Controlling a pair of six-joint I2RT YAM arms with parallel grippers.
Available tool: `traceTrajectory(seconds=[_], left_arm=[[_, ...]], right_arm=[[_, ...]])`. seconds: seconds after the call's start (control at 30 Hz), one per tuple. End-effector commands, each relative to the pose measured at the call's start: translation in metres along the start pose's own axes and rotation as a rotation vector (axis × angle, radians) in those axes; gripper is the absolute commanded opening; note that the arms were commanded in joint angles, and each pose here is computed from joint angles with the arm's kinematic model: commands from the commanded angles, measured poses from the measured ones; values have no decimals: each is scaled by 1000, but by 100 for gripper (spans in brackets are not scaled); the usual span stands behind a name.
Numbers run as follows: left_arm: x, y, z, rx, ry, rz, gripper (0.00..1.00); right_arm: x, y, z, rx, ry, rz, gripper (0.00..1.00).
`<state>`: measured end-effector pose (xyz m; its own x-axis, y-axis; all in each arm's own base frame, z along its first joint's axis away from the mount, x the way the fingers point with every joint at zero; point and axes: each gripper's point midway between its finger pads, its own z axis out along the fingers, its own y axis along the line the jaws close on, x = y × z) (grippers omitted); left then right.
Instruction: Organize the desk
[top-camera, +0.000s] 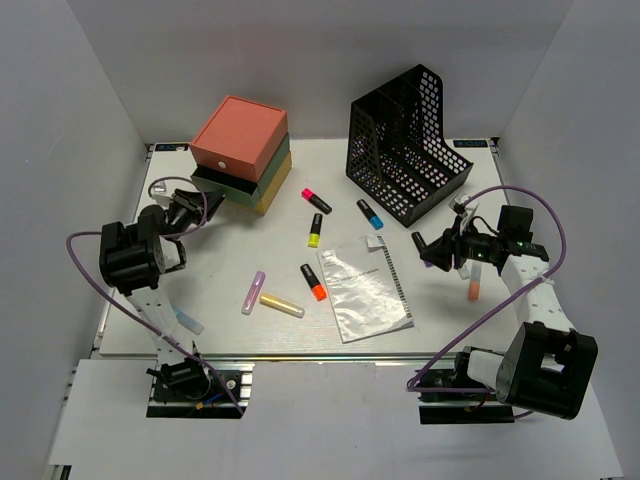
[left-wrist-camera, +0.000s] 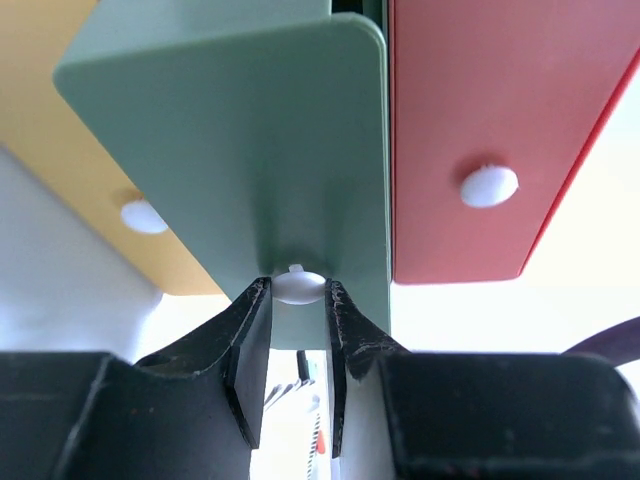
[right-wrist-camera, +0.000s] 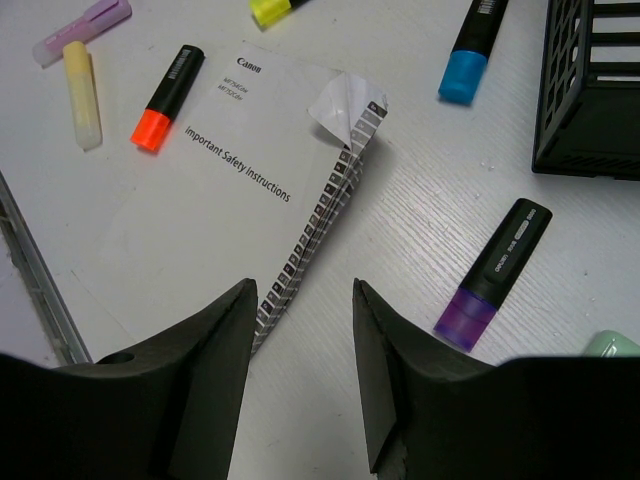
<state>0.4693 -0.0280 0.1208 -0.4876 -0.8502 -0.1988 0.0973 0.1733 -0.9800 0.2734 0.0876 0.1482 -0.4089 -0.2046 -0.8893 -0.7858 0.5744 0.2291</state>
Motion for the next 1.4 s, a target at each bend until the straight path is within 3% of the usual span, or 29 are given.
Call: traceTrajectory(seconds=[0.0, 0.67, 0.93, 1.0, 1.03, 1.17, 1.2, 1.27, 1.33, 1.37], left_arm=[[8, -12, -13, 5, 16, 48, 28], [15, -5, -45, -148, 0, 73, 53], [31, -49, -82, -89, 0, 137, 61], [38, -64, -91, -106, 5, 164, 59], [48, -52, -98, -190, 34, 102, 56], [41, -75, -114, -320, 51, 372, 30], [41, -76, -118, -364, 44, 409, 18], [48, -89, -129, -381, 59, 508, 4], [53, -100, -137, -365, 51, 565, 0], [62, -98, -139, -349, 66, 575, 0]], right_arm=[[-13, -2, -4, 10, -19, -44, 49], [-11, -4, -4, 21, -15, -45, 49], [-11, -2, -3, 11, -13, -45, 50], [-10, 3, -3, -5, -6, -49, 49], [-14, 6, -3, -19, -11, -73, 45], [-25, 26, 4, -72, -12, -146, 30], [-26, 36, 10, -108, -5, -164, 26], [-26, 48, 20, -145, 23, -197, 11], [-22, 76, 36, -233, 75, -247, 0], [-24, 80, 42, -239, 108, -278, 0]])
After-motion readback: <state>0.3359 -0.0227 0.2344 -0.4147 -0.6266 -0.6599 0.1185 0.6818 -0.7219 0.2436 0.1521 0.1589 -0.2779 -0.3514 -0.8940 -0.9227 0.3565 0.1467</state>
